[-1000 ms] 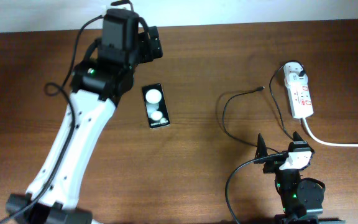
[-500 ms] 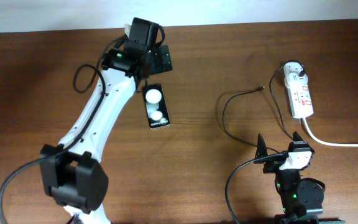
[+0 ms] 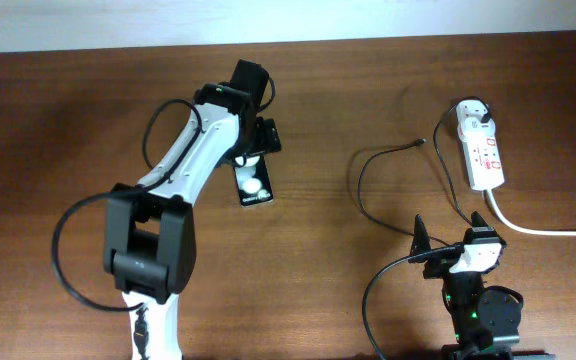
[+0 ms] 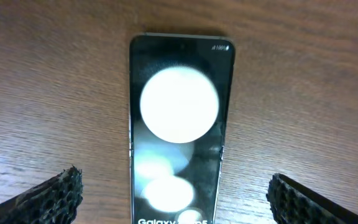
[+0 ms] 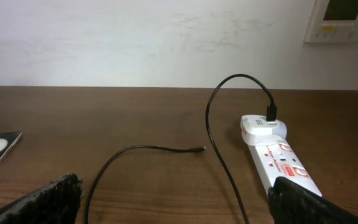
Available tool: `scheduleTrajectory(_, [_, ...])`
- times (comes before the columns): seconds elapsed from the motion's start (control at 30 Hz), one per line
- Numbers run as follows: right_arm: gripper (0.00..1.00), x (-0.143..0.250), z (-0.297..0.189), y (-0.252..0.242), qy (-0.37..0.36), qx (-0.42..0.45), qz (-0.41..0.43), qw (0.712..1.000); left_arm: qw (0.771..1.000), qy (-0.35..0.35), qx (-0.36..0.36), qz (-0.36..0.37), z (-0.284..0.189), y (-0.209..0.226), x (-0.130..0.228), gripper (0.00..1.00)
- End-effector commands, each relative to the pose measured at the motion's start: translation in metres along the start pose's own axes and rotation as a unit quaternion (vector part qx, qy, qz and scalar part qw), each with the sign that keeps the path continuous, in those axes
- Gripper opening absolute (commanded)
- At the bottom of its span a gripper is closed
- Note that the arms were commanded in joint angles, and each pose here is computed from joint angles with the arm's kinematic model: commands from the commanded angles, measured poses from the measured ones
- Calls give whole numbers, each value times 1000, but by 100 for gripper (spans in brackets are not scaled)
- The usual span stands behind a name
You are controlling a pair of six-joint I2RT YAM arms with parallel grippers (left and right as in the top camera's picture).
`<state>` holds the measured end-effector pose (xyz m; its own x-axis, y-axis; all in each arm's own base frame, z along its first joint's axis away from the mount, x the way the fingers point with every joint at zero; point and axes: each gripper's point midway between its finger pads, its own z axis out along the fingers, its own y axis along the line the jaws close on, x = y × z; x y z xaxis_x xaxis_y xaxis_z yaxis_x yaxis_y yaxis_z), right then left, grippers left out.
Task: Plug charger to phone and switch on socket
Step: 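Reach the left gripper over the black phone and grasp it, then lift the phone with the left gripper and tilt it upright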
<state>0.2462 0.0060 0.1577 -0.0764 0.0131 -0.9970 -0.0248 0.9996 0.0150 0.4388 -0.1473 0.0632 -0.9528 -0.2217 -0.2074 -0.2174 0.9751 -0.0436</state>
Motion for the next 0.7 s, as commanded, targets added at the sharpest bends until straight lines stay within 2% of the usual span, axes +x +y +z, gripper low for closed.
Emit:
scheduleTrajectory(0.0, [99, 2, 0, 2, 1, -4, -2, 1000, 999, 21, 0, 27, 18, -3, 5, 99])
scheduleTrajectory(0.33, [99, 2, 0, 2, 1, -4, -2, 1000, 998, 38, -2, 43, 29, 2, 11, 99])
scheduleTrajectory(0.67, [99, 2, 0, 2, 1, -4, -2, 1000, 995, 81, -26, 46, 70, 10, 30, 99])
